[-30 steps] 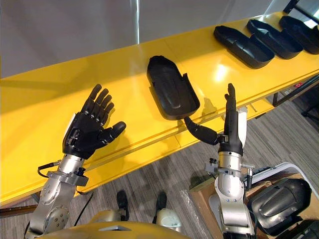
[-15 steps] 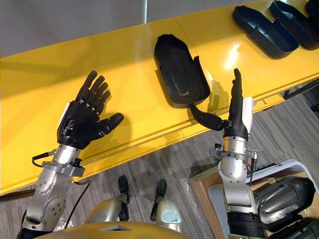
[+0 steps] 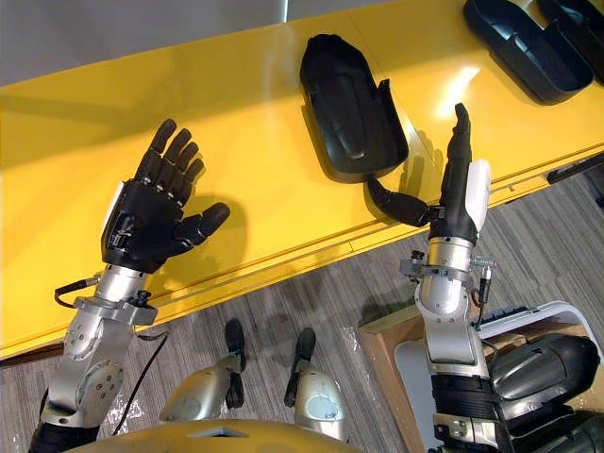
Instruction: Walk over and take three plastic housings, then place them on the shelf
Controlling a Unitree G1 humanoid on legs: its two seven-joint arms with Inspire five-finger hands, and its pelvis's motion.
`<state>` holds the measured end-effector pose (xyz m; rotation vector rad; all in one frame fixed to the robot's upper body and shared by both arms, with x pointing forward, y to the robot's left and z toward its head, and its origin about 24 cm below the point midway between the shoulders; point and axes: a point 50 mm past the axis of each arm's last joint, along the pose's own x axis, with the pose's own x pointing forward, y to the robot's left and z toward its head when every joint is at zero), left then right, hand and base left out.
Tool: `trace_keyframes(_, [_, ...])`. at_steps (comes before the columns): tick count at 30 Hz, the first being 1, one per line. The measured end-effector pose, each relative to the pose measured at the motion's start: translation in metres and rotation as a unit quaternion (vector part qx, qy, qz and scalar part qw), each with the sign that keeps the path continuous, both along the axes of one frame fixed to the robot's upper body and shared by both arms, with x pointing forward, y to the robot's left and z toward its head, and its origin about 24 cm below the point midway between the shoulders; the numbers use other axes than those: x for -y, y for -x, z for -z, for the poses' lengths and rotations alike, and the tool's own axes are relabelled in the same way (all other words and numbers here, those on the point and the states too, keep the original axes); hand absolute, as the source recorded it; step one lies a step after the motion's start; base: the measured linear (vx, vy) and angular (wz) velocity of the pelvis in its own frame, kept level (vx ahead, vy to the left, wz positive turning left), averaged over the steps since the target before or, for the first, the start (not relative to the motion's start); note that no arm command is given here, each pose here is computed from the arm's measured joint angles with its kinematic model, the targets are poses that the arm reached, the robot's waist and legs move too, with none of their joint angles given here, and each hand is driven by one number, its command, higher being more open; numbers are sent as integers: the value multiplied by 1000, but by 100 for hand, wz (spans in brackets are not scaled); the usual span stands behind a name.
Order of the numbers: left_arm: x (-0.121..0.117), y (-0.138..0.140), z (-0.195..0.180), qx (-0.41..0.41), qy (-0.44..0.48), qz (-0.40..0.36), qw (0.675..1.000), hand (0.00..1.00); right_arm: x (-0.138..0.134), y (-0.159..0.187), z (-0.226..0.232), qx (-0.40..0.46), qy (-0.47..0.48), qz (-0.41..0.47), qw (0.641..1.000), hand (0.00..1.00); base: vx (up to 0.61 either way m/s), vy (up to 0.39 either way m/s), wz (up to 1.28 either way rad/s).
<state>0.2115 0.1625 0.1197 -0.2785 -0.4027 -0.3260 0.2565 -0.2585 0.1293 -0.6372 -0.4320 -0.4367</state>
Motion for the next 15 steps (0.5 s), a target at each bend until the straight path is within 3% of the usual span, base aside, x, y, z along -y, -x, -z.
trace_keyframes(15, [-1, 0, -1, 6, -14, 11, 1000, 100, 8, -8, -13, 19, 17, 15, 1000, 100, 7, 3, 1])
